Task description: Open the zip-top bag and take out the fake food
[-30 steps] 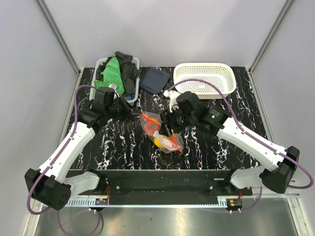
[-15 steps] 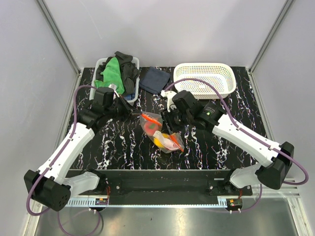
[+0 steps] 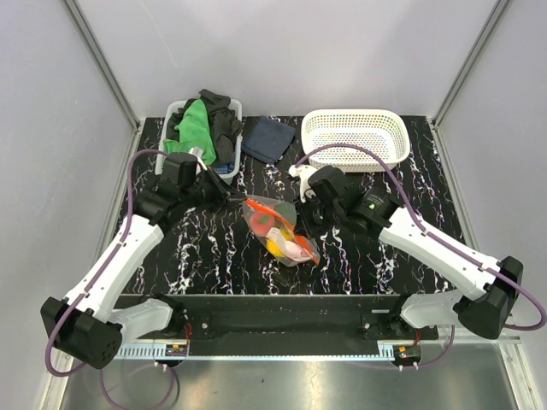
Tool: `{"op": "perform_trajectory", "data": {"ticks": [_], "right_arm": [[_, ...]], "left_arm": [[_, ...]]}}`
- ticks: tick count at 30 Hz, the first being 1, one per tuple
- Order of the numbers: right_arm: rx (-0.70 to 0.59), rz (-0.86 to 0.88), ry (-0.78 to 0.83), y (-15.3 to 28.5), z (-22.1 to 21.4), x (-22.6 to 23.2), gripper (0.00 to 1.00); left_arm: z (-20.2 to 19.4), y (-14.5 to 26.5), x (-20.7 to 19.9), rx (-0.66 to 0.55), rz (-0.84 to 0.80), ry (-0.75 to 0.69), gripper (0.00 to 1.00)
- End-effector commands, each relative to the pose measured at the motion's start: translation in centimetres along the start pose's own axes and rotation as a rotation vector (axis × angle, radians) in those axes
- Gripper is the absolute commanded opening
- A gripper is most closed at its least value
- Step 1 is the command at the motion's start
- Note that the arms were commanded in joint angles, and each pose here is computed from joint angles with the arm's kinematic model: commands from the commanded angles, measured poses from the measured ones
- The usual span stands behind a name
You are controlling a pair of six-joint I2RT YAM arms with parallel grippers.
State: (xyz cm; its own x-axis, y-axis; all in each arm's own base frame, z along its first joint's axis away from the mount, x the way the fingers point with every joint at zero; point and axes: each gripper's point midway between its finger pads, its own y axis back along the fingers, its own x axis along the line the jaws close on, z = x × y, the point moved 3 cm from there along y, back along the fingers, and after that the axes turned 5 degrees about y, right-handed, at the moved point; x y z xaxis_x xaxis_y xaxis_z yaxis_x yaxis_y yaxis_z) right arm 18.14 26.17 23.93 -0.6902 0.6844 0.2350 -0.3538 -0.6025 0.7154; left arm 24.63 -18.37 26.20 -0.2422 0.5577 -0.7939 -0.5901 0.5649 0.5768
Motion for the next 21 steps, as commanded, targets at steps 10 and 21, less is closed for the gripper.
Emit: {"op": "perform_trajectory", "data": {"ticks": [10, 21], "right_arm": [[-0.065, 0.091, -0.089, 0.4, 2.1, 1.9, 0.0], [-0.051, 0.16, -0.25, -0.5, 4.4, 3.8, 0.0]], "left_arm": [[-0.4, 3.5, -2.4, -0.009, -0.127, -0.23, 0.74], [-6.6, 5.5, 3.2, 0.099, -0.126, -0.188, 0.6]]}}
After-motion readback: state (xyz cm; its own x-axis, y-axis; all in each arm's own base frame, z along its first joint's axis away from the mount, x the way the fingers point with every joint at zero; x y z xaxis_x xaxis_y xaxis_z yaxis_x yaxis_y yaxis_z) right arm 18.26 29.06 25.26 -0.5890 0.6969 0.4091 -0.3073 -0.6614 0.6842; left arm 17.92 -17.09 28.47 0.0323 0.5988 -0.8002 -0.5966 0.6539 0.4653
